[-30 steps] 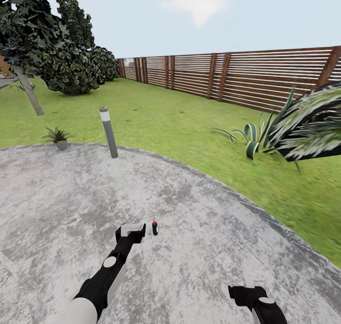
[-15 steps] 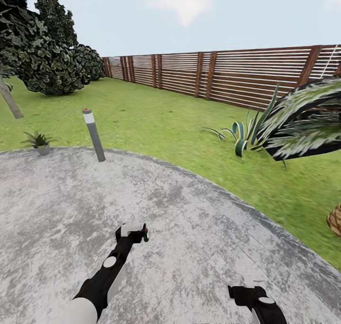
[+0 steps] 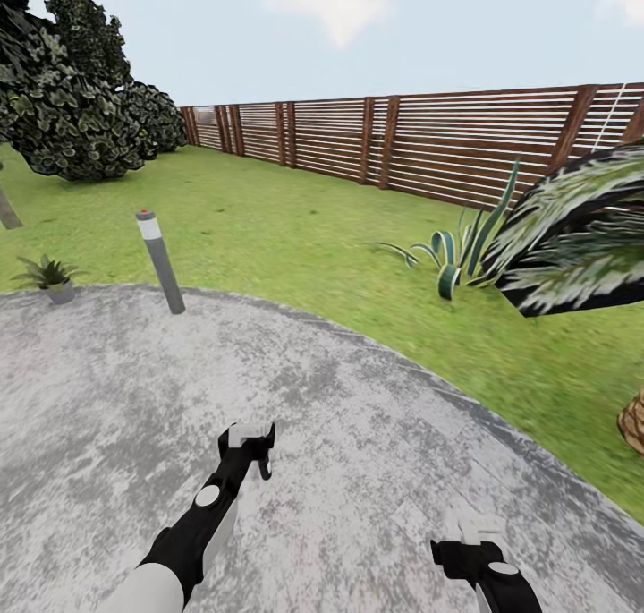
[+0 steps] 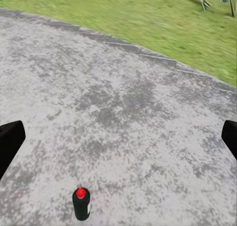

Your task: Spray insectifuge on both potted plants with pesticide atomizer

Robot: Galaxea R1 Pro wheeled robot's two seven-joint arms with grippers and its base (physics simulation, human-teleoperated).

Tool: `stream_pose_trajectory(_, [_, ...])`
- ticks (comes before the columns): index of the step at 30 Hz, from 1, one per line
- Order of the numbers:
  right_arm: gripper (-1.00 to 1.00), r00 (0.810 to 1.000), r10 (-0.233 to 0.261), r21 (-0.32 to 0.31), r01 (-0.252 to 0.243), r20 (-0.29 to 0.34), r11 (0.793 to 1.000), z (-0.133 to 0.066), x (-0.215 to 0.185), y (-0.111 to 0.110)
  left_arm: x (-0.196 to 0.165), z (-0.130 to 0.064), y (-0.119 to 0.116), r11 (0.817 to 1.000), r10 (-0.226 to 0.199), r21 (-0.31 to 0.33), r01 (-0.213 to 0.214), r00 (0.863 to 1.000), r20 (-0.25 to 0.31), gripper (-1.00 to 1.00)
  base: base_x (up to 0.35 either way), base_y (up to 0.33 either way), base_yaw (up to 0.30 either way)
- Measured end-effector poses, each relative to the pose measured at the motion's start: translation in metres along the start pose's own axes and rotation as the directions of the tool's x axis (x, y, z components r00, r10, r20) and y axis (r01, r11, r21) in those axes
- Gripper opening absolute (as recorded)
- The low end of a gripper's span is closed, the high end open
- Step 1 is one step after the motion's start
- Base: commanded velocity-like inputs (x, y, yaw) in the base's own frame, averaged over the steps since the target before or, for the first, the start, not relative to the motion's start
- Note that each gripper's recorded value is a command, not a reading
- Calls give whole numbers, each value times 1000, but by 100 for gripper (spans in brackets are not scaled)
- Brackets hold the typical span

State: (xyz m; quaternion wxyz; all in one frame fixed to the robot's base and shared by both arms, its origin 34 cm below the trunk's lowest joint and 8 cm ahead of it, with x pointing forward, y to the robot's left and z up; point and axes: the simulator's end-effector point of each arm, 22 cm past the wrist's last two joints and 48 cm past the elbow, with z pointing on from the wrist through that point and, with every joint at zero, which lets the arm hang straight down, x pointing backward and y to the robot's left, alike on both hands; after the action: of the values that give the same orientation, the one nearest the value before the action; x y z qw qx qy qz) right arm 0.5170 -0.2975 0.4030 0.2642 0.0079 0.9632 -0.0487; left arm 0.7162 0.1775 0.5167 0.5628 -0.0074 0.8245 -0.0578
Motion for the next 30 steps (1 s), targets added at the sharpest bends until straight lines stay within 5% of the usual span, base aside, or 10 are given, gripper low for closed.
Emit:
stream_pose_trajectory(16, [100, 1000, -2, 0, 2, -15, 1000, 3, 6, 0, 8, 1, 1, 1000, -2, -1, 2, 1000, -14, 100, 8, 0, 4])
stream_pose_trajectory(30, [100, 1000, -2, 1, 2, -29, 1000, 29, 33, 3, 48, 8, 5, 1000, -3, -3, 3, 1000, -29, 100, 0, 0, 0])
